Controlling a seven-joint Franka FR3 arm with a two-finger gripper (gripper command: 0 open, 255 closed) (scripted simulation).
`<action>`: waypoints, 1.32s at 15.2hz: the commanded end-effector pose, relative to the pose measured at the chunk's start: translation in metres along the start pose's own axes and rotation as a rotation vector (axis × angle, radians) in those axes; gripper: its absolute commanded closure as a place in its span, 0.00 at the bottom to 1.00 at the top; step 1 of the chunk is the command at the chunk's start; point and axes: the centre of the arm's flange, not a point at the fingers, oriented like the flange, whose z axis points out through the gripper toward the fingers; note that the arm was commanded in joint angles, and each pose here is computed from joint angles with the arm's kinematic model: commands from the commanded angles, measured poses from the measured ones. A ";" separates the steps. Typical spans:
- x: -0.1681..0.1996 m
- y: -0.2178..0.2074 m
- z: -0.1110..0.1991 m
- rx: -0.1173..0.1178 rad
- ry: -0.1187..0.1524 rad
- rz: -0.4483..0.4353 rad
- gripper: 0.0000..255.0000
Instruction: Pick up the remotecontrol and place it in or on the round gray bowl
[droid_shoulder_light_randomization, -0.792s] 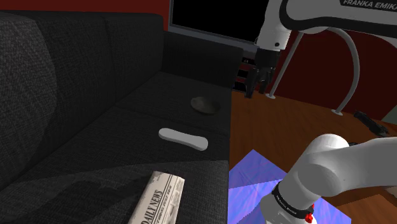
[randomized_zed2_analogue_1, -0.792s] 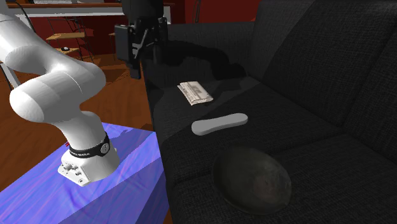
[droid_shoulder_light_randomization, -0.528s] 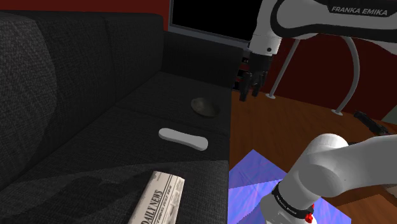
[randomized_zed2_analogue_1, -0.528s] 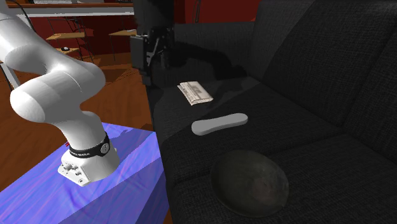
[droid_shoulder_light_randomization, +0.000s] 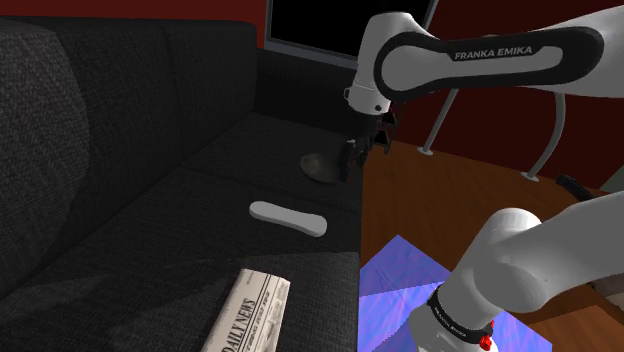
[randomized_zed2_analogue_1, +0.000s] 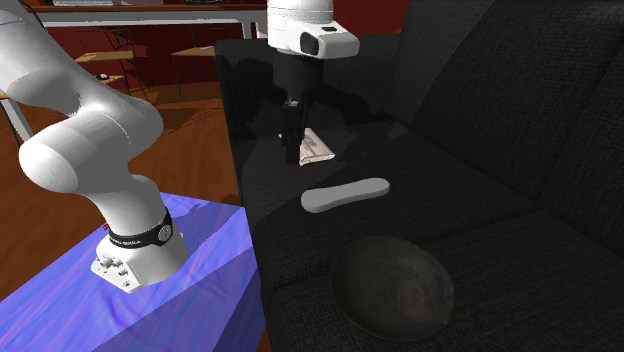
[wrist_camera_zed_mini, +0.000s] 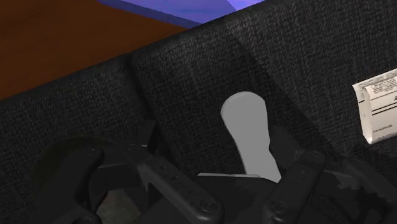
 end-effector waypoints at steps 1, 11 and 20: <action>0.017 -0.013 0.017 -0.008 0.012 -0.054 0.00; 0.086 -0.088 0.098 -0.047 0.058 -0.315 0.00; 0.100 -0.103 0.151 -0.055 0.067 -0.366 0.00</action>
